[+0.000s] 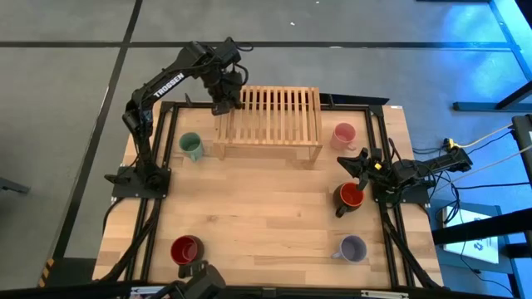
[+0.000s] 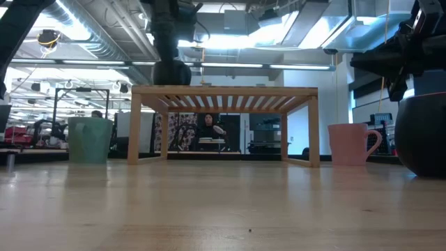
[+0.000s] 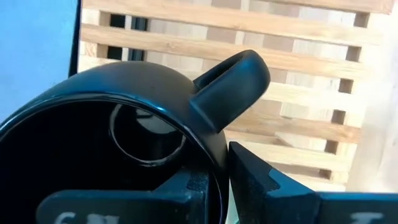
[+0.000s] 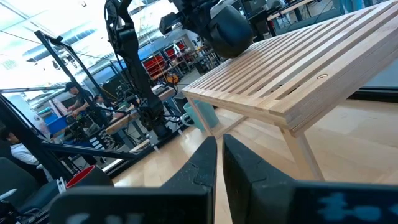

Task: Place coffee mugs
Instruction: Put the black mug on the shelf

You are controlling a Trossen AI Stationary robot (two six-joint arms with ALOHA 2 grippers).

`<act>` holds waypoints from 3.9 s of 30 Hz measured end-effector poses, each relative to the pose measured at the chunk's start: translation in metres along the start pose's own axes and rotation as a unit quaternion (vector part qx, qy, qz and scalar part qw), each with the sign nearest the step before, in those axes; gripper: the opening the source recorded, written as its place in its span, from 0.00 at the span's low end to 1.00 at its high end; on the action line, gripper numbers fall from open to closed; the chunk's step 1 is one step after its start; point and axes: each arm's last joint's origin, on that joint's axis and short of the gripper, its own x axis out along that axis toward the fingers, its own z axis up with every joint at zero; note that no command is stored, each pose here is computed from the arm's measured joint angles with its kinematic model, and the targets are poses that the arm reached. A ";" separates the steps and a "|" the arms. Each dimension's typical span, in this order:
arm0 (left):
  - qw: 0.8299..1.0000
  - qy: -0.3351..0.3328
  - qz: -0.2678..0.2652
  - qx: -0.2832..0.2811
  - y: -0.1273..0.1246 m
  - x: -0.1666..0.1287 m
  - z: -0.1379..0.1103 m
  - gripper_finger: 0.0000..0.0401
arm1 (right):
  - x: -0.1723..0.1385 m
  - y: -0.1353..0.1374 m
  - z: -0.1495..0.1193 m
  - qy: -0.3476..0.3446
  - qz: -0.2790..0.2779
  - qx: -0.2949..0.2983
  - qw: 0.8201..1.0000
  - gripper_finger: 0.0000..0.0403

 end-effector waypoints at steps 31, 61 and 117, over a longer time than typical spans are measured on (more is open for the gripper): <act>0.998 -0.005 0.070 -0.005 0.000 -0.013 0.003 0.30 | 0.000 0.000 0.000 0.000 0.000 0.000 1.000 0.04; 0.898 -0.123 0.213 -0.365 -0.008 -0.059 0.015 0.30 | 0.000 0.000 0.000 0.000 0.000 0.000 1.000 0.04; 0.953 -0.043 0.104 -0.281 0.059 -0.007 -0.010 0.09 | 0.000 0.001 0.000 0.006 0.010 0.001 1.000 0.04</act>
